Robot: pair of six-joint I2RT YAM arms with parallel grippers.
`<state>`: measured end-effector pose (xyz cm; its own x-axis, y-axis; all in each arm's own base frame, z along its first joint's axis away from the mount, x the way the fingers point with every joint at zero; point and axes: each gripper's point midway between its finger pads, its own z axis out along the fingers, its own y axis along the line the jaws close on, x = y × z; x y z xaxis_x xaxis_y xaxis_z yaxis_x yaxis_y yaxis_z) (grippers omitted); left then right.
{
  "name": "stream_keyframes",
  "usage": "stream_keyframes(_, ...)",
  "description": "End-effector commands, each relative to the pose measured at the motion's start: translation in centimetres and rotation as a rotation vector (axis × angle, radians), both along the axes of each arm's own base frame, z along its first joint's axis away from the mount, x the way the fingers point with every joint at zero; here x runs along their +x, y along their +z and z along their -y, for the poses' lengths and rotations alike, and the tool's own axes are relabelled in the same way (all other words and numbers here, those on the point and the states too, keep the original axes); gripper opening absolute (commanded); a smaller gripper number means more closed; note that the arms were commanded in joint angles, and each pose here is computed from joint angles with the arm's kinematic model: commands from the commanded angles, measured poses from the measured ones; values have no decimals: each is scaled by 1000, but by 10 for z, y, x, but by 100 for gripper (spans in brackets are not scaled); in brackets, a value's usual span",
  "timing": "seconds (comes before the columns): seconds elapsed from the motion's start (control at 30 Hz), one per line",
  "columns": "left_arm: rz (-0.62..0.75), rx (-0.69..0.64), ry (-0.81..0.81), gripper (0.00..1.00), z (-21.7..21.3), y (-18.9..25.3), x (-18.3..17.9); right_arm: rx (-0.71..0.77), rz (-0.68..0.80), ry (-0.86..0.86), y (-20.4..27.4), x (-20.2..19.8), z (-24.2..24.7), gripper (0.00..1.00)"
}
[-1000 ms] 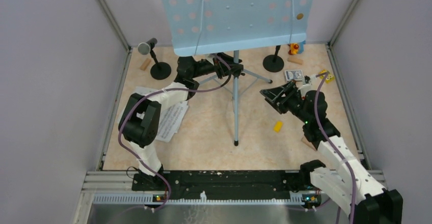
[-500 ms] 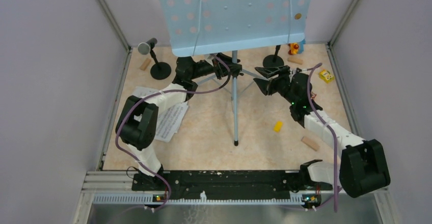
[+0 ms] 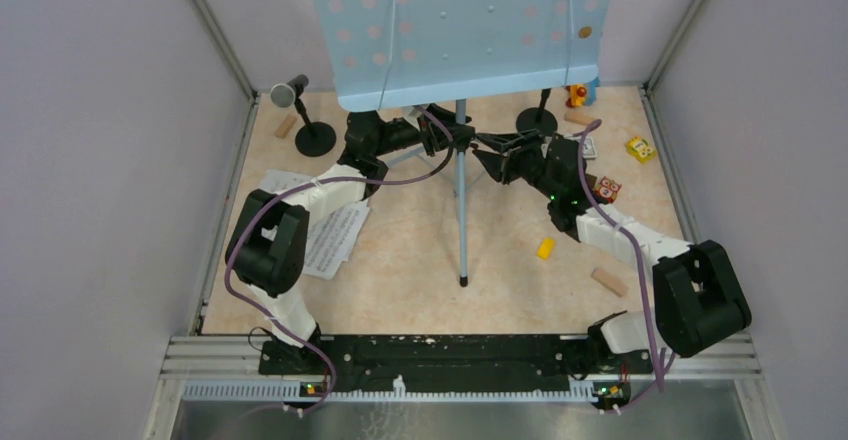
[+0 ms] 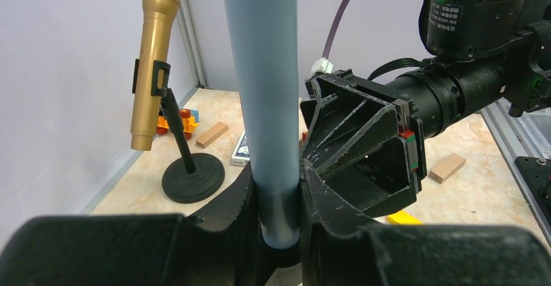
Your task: Pack up the instrument practice props
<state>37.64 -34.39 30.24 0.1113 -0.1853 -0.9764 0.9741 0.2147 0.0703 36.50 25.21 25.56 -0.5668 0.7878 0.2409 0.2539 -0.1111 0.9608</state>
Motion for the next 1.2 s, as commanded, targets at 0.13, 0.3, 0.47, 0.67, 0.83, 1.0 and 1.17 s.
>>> stream_keyframes(0.13,60,61,-40,0,5,-22,-10,79,87,24,40,6,-10,34)
stream_keyframes(0.3,56,63,-46,0,7,-24,-11,89,90,42,38,4,-15,16)
stream_keyframes(0.47,59,72,-46,0,8,-26,-12,30,136,50,37,2,-16,0)
stream_keyframes(0.67,63,91,-57,0,14,-30,-15,-79,259,85,44,-1,-19,0)
stream_keyframes(0.83,76,105,-54,0,18,-32,-17,-296,553,111,64,-1,-24,0)
stream_keyframes(1.0,74,99,-61,0,19,-31,-18,-547,975,39,86,-18,-21,0)
stream_keyframes(1.17,80,95,-61,0,19,-30,-18,-679,1358,125,89,-47,-32,0)
